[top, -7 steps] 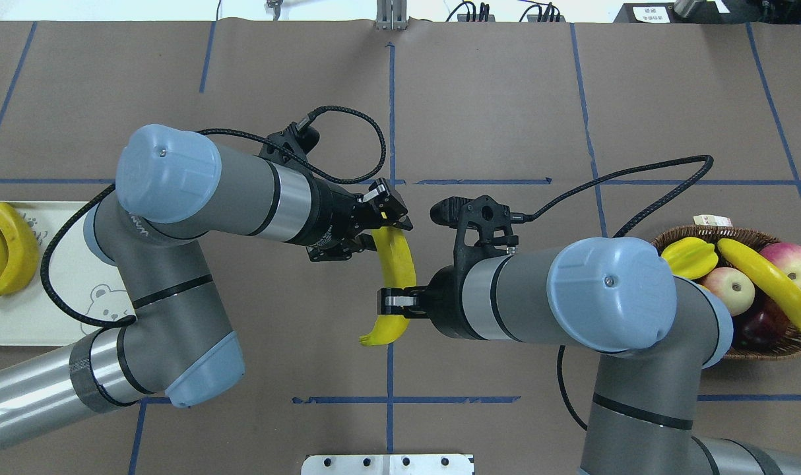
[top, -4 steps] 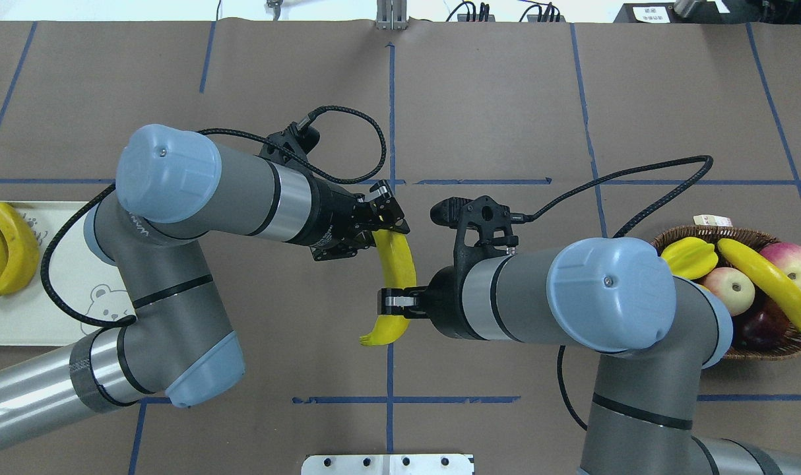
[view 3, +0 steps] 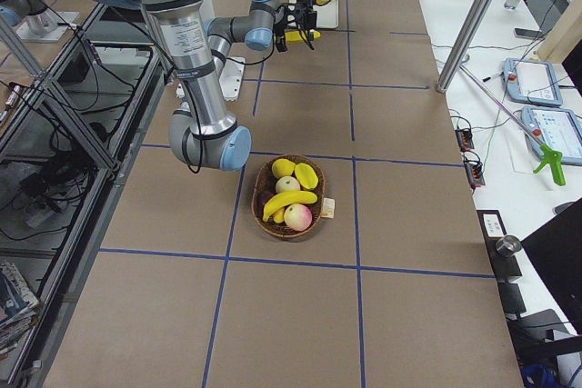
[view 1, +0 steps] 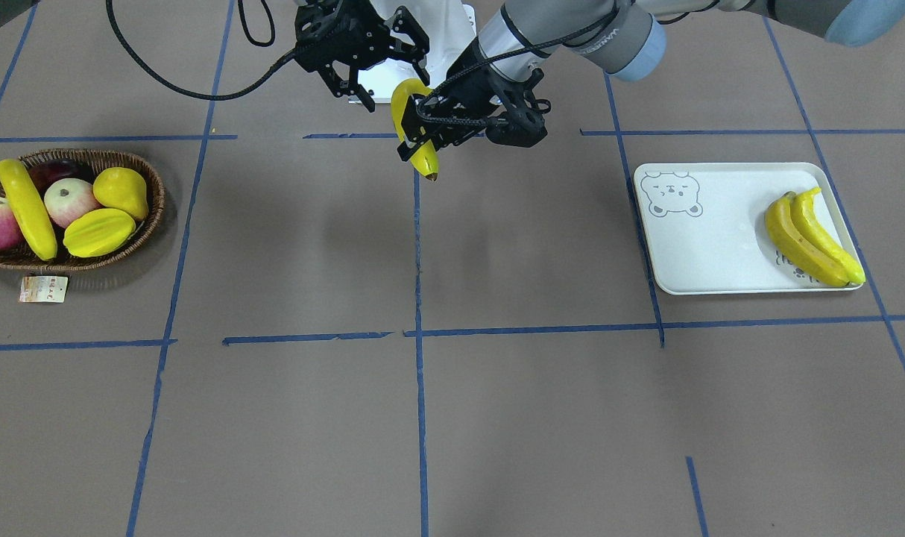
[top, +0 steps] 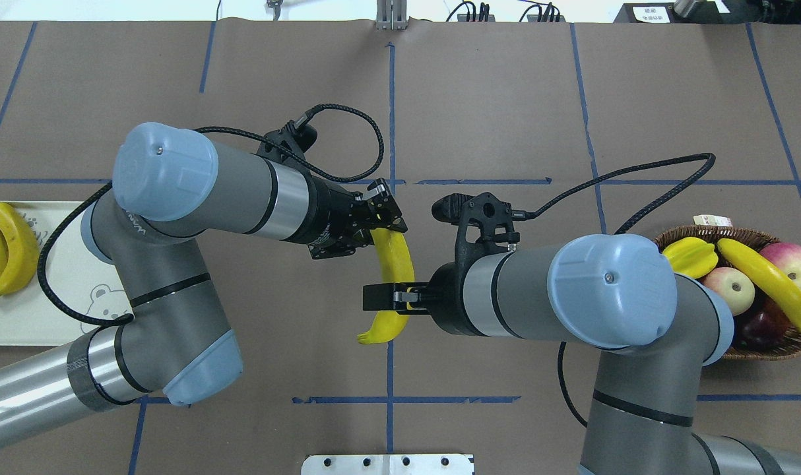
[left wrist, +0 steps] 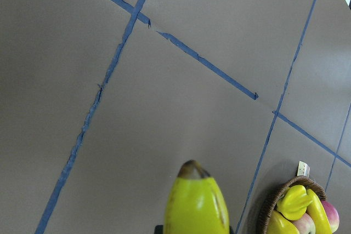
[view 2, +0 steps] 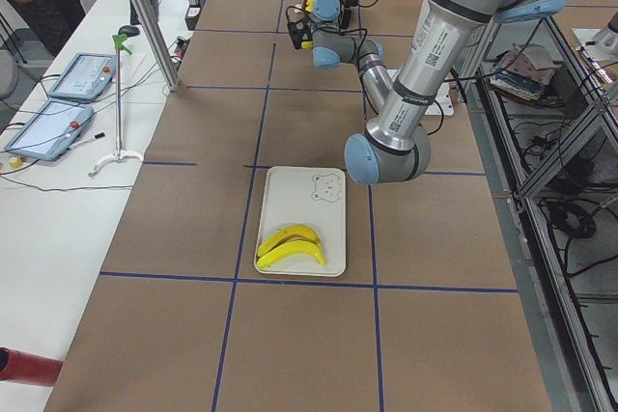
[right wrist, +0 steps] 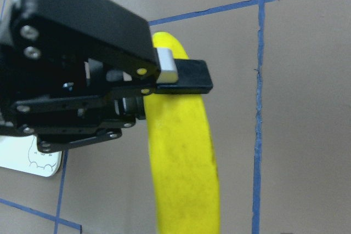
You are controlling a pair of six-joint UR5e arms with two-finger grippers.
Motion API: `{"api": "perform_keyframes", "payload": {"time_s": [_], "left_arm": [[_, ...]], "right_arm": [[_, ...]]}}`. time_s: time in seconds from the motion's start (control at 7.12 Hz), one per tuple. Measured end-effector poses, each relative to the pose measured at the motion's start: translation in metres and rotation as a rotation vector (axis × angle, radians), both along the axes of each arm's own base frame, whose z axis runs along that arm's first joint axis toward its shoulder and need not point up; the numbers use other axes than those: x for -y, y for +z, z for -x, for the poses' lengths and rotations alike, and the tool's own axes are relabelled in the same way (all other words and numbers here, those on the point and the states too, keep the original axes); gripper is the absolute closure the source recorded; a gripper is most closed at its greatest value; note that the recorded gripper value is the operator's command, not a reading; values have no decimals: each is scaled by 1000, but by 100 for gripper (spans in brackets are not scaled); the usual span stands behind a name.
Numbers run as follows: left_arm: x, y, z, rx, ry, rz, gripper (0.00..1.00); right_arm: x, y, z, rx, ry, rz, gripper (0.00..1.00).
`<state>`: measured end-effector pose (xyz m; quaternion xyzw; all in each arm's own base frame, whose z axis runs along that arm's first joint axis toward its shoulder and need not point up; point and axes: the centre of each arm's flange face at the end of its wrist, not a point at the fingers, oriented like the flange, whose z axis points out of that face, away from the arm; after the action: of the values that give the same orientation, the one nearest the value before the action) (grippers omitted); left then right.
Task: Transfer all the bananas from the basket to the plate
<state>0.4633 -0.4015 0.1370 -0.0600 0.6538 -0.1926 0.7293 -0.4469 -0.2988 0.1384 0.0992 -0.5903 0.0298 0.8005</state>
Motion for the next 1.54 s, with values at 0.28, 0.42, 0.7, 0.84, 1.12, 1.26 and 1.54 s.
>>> {"api": "perform_keyframes", "payload": {"time_s": [0.28, 0.42, 0.7, 0.84, 1.12, 1.26, 1.54], "left_arm": [[18, 36, 12, 78, -33, 41, 100], [32, 56, 20, 163, -52, 67, 100], [55, 91, 38, 345, -94, 83, 100], [65, 116, 52, 422, -115, 117, 100], [77, 164, 88, 557, -150, 221, 100], [83, 193, 113, 607, -176, 274, 100], [97, 249, 164, 673, -239, 366, 100]], "right_arm": [[6, 7, -6, -30, 8, 14, 1], [8, 11, -12, -65, 12, 29, 1], [11, 21, -26, -177, 23, 70, 1], [17, 28, -32, -234, 36, 93, 1], [32, 39, -43, -318, 48, 121, 1], [37, 42, -50, -334, 48, 131, 1], [40, 41, -58, -334, 51, 136, 1]]}}
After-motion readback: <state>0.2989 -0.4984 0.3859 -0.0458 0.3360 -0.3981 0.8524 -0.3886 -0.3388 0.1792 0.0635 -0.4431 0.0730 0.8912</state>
